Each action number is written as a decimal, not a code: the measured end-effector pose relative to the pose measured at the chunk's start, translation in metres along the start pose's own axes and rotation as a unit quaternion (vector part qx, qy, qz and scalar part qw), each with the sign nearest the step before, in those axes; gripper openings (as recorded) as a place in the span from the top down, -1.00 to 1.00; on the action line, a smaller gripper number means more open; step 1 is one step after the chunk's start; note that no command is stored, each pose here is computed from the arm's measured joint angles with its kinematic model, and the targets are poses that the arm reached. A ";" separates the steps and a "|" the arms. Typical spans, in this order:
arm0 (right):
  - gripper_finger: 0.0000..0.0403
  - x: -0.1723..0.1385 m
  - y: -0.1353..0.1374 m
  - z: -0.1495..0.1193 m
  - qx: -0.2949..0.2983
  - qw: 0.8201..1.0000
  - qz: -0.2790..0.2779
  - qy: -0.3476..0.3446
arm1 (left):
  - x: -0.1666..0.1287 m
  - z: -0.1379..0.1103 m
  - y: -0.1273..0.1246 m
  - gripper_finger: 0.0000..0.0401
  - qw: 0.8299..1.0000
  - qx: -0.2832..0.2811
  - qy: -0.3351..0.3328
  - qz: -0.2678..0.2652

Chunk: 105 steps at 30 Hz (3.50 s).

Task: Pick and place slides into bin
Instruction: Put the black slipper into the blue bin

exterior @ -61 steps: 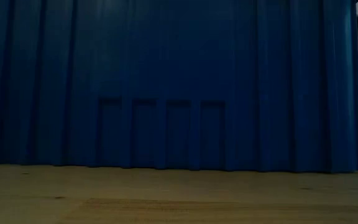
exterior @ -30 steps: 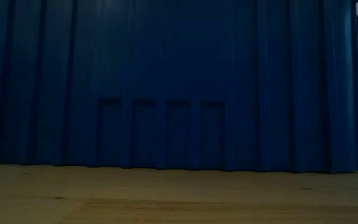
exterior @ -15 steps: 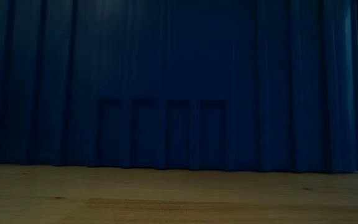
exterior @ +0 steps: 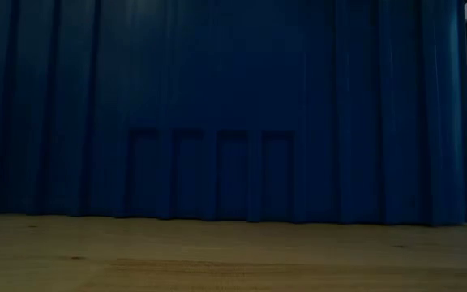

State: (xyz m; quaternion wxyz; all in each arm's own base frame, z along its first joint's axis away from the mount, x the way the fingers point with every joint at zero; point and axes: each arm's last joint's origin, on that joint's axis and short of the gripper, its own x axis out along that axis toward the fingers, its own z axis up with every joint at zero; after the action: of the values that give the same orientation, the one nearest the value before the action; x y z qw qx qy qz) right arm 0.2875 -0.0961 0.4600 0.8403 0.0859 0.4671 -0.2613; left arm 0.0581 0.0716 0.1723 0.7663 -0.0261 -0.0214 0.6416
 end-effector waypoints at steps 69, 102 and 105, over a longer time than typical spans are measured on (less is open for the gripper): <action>0.31 0.106 0.054 -0.267 -0.175 0.975 0.045 0.126 | 0.000 0.000 0.002 -0.01 0.999 0.001 -0.001 0.034; 0.31 0.107 0.054 -0.265 -0.147 0.982 0.018 0.117 | 0.000 0.000 0.002 -0.01 0.999 0.001 -0.001 0.036; 0.31 0.108 0.056 -0.264 -0.110 0.986 0.023 0.119 | 0.000 0.000 0.002 -0.01 0.999 0.001 -0.001 0.036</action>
State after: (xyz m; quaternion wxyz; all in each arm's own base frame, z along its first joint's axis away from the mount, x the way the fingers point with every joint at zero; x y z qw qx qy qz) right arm 0.1666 0.0150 0.2201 0.7886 0.0345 0.5879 -0.1771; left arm 0.0561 0.0719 0.1719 0.7428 -0.0253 -0.0203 0.6687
